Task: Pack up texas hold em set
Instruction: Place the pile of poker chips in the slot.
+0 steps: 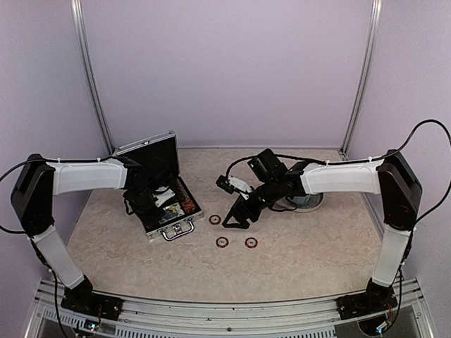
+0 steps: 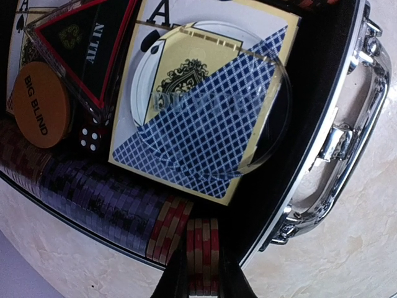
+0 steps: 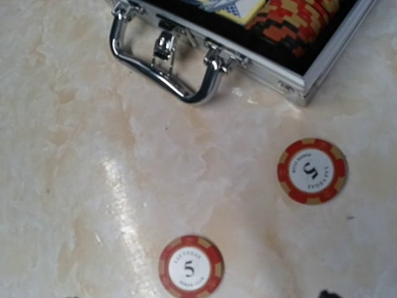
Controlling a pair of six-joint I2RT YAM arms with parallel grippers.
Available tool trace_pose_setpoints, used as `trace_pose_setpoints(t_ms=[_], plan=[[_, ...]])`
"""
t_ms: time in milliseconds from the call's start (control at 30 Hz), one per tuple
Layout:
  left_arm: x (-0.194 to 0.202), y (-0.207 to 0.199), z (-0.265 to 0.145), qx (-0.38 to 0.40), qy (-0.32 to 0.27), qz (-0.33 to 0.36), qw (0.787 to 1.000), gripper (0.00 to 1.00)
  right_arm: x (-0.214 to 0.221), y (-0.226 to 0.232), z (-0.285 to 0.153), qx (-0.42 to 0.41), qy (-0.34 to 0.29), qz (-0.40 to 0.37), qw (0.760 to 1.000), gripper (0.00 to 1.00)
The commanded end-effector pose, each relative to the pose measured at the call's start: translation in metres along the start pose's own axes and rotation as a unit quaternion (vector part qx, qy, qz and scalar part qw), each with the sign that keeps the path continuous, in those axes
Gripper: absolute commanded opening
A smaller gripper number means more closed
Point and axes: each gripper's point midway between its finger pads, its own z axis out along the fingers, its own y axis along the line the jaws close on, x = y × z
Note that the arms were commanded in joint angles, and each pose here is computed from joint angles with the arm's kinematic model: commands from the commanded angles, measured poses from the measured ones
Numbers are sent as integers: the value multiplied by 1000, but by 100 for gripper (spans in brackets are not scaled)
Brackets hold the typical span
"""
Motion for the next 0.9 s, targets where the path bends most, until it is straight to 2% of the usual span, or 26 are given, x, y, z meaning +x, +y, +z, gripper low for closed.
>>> trace_pose_setpoints(t_ms=[0,333,867], plan=[[6,10,7,-32,18,2,999,12,-3,-4,1,-4,0,0,1000,83],[11,9,13,-61,45,7,997,25,-1,-4,3,-7,4,3,1000,82],[6,12,-1,-65,21,-5,998,27,-1,-4,6,-11,8,6,1000,81]])
